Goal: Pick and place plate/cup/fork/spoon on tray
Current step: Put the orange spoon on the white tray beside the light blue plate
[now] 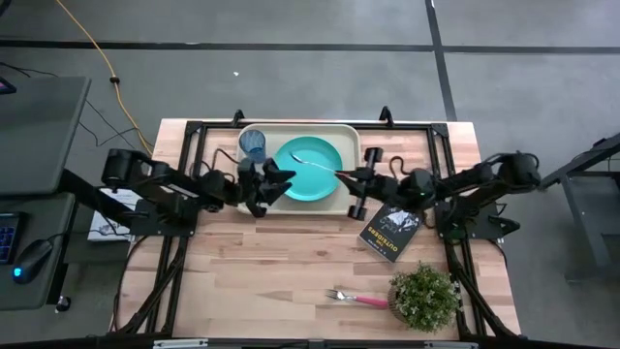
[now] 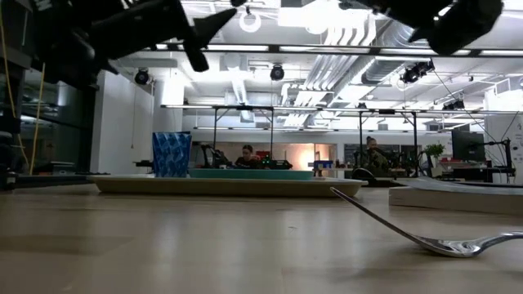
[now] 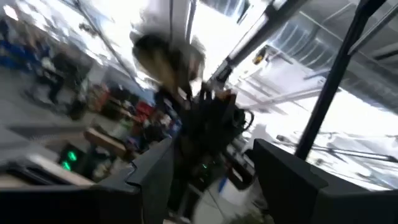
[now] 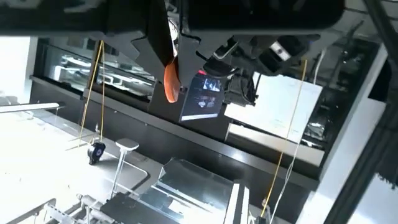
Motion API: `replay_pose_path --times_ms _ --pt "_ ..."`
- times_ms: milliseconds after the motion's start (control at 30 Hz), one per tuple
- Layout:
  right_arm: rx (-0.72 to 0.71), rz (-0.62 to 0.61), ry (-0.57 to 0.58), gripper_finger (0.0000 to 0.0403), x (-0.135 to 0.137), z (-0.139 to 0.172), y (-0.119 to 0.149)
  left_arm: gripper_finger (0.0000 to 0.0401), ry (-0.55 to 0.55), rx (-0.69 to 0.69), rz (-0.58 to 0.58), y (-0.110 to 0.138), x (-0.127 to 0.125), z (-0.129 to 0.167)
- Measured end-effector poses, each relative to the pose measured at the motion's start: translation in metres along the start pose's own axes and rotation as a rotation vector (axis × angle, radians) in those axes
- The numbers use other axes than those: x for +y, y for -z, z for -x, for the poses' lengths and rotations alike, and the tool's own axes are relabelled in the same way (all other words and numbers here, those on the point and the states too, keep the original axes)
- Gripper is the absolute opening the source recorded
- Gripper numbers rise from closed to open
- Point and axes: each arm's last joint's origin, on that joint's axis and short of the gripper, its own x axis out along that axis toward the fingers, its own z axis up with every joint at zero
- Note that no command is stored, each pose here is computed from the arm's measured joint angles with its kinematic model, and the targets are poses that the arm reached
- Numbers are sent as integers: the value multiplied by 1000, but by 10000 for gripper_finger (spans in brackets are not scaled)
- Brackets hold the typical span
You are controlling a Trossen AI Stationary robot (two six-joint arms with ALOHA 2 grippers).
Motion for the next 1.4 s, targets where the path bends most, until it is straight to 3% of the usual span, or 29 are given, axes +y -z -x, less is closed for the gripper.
replay_pose_path --times_ms 200,600,733,1233,1400 --pt "5 26 -4 0 9 -25 12 202 101 9 29 -2 -11 -8" --pt "-20 28 -66 0 15 -53 12 202 -68 -221 42 -33 -19 -8" --pt "7 35 -99 0 18 -61 18 202 -66 -250 45 -39 -20 -14" --pt "-13 118 -20 0 14 -72 12 201 16 -236 104 -39 -31 -19" --pt "14 152 10 0 9 -72 16 158 25 -251 103 -42 -33 -23"
